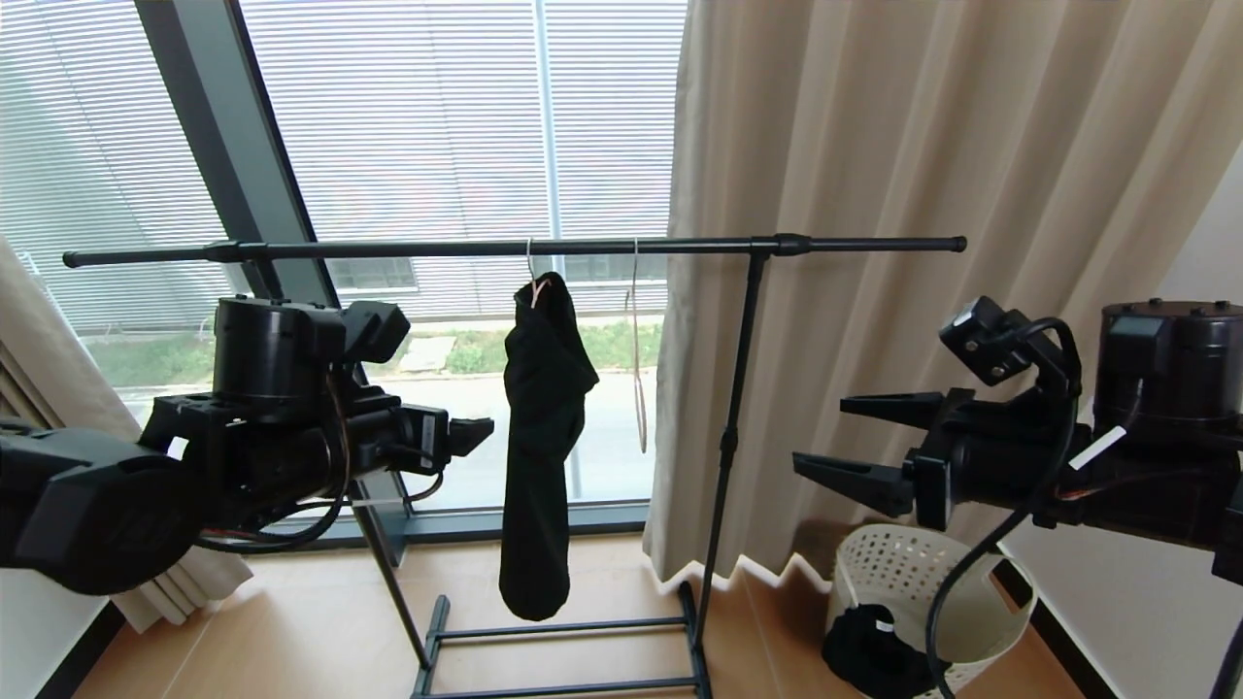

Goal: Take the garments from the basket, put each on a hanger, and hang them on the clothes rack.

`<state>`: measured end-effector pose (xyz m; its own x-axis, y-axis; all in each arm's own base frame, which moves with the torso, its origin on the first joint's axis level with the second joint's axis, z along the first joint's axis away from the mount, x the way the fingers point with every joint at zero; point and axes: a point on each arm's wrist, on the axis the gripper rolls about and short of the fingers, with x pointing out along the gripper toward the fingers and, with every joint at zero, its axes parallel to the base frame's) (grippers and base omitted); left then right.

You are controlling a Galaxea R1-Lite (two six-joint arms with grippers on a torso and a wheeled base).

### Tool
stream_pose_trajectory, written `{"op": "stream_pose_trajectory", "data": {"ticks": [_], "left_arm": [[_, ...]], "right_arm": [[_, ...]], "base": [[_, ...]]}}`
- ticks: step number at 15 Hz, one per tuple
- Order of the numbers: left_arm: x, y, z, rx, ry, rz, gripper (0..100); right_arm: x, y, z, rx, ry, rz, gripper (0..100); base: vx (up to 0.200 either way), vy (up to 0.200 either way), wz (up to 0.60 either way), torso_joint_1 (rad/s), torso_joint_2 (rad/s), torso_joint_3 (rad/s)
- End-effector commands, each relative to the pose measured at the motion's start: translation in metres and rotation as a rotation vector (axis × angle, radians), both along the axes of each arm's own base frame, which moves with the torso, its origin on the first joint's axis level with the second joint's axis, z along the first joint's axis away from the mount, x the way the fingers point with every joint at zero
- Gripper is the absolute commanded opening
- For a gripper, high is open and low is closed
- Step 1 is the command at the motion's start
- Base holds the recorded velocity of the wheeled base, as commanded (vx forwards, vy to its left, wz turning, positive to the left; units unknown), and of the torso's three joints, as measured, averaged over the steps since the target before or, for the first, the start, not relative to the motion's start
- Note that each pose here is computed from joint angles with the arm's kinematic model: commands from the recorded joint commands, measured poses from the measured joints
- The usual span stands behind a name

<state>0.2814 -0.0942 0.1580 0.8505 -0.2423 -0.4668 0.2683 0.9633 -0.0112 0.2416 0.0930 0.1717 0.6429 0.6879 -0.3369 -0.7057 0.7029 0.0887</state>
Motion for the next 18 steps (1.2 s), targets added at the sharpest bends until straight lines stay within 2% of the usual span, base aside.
{"op": "stream_pose_trajectory", "data": {"ticks": [1,5,9,10,11,12,13,15,18], "left_arm": [[-0.043,0.006,0.002,-0.040,-0.036,-0.020,100],[-0.098,0.026,-0.026,-0.036,-0.023,-0.023,100],[-0.169,0.054,-0.049,-0.037,-0.026,-0.017,100],[-0.169,0.054,-0.049,-0.037,-0.026,-0.017,100],[-0.182,0.059,-0.052,-0.042,-0.043,-0.018,100],[-0.192,0.062,-0.050,-0.057,-0.087,-0.017,100],[-0.195,0.064,-0.048,-0.066,-0.108,-0.017,100],[-0.204,0.068,-0.048,-0.070,-0.116,-0.007,100],[-0.239,0.080,-0.057,-0.068,-0.114,-0.017,100]], "right_arm": [[-0.029,-0.011,0.000,-0.009,-0.013,-0.033,100],[-0.076,-0.017,-0.006,-0.025,-0.027,-0.029,100],[-0.129,-0.041,-0.036,-0.057,0.002,-0.107,100],[-0.129,-0.041,-0.036,-0.057,0.002,-0.107,100],[-0.136,-0.044,-0.041,-0.056,0.015,-0.134,100],[-0.137,-0.047,-0.044,-0.051,0.037,-0.189,100],[-0.138,-0.048,-0.046,-0.044,0.052,-0.200,100],[-0.147,-0.051,-0.056,-0.035,0.090,-0.212,100],[-0.182,-0.065,-0.070,-0.030,0.073,-0.232,100]], "base": [[0.000,0.000,0.00,0.000,0.00,0.000],[0.000,0.000,0.00,0.000,0.00,0.000],[0.000,0.000,0.00,0.000,0.00,0.000],[0.000,0.000,0.00,0.000,0.00,0.000],[0.000,0.000,0.00,0.000,0.00,0.000],[0.000,0.000,0.00,0.000,0.00,0.000],[0.000,0.000,0.00,0.000,0.00,0.000],[0.000,0.000,0.00,0.000,0.00,0.000],[0.000,0.000,0.00,0.000,0.00,0.000]]}}
